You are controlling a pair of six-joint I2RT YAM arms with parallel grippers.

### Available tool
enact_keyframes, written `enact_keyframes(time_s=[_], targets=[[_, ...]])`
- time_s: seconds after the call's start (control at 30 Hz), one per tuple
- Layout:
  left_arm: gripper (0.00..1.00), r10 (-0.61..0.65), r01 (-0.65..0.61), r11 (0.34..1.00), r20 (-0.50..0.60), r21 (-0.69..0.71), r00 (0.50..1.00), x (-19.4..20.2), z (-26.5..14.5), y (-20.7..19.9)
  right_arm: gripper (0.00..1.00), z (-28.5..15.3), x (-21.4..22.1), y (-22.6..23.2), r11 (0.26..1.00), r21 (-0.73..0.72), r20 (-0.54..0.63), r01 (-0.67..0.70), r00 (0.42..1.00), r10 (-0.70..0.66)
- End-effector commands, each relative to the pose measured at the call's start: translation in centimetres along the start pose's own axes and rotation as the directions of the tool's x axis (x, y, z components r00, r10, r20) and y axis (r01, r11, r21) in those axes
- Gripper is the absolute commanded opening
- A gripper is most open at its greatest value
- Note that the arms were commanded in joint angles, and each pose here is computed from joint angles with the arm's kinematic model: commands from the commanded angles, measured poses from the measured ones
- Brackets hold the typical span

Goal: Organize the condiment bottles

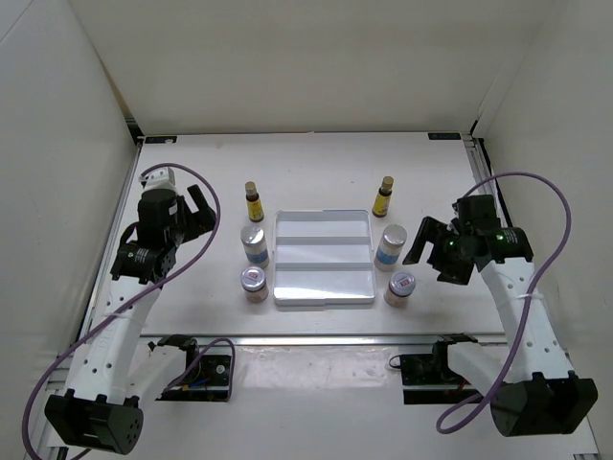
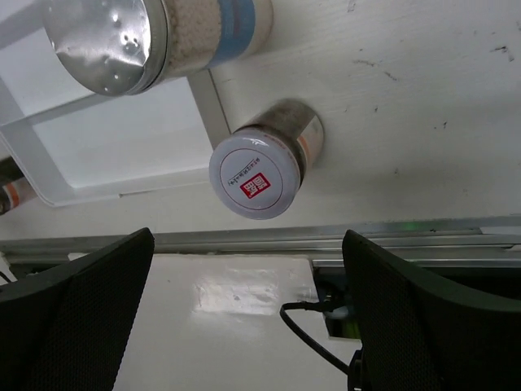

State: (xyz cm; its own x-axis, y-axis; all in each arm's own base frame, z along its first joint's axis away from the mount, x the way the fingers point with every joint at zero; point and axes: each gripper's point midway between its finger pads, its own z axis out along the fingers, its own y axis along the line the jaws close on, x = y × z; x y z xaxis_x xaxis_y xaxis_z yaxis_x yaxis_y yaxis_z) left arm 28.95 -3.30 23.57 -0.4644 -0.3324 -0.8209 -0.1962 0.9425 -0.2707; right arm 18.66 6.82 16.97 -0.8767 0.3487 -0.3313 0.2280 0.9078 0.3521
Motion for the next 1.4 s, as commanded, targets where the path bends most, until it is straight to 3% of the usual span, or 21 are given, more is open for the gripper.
enact_keyframes(time_s=[0.0,0.3,0.6,0.7,0.97,1.07,1.2,1.3,1.37], targets=[[1.00,-0.013,0.013,1.000,0.006,0.000,1.000,-0.1,-0.2,0.0,1.00,0.3,0.9,0.5,1.000,0.003,-0.039,-0.013,0.999,0.013],[1.00,-0.013,0.014,1.000,0.015,-0.016,1.000,0.0,-0.3,0.4,0.99,4.8,4.6,-0.6,0.986,0.164,-0.195,0.026,0.981,0.007],[1.00,-0.013,0.014,1.000,0.015,-0.016,1.000,0.0,-0.3,0.4,0.97,7.5,4.3,-0.5,0.953,0.293,-0.229,0.080,0.973,-0.011],[1.00,-0.012,0.012,1.000,0.007,-0.020,1.000,0.1,-0.1,0.4,0.92,8.2,4.3,-0.6,0.946,0.309,-0.240,0.094,0.971,-0.018],[1.00,-0.012,0.012,1.000,0.007,-0.020,1.000,0.1,-0.1,0.4,0.46,6.9,3.9,-0.2,0.950,0.291,-0.160,0.115,0.985,-0.070],[1.00,-0.010,0.010,1.000,-0.001,-0.023,1.000,0.3,0.2,0.4,0.34,5.7,4.6,-0.6,0.947,0.297,-0.161,0.125,0.984,-0.079],[1.00,-0.010,0.010,1.000,-0.001,-0.023,1.000,0.3,0.2,0.4,0.10,2.4,3.9,0.6,0.950,0.274,-0.064,0.152,0.988,-0.139],[1.00,-0.010,0.010,1.000,-0.001,-0.023,1.000,0.3,0.2,0.4,0.00,-0.8,3.1,3.7,0.964,0.152,0.059,0.219,0.971,-0.230],[1.00,-0.009,0.008,1.000,-0.009,-0.027,1.000,0.5,0.4,0.4,0.00,-1.6,2.7,5.5,0.962,0.088,0.086,0.260,0.960,-0.267]])
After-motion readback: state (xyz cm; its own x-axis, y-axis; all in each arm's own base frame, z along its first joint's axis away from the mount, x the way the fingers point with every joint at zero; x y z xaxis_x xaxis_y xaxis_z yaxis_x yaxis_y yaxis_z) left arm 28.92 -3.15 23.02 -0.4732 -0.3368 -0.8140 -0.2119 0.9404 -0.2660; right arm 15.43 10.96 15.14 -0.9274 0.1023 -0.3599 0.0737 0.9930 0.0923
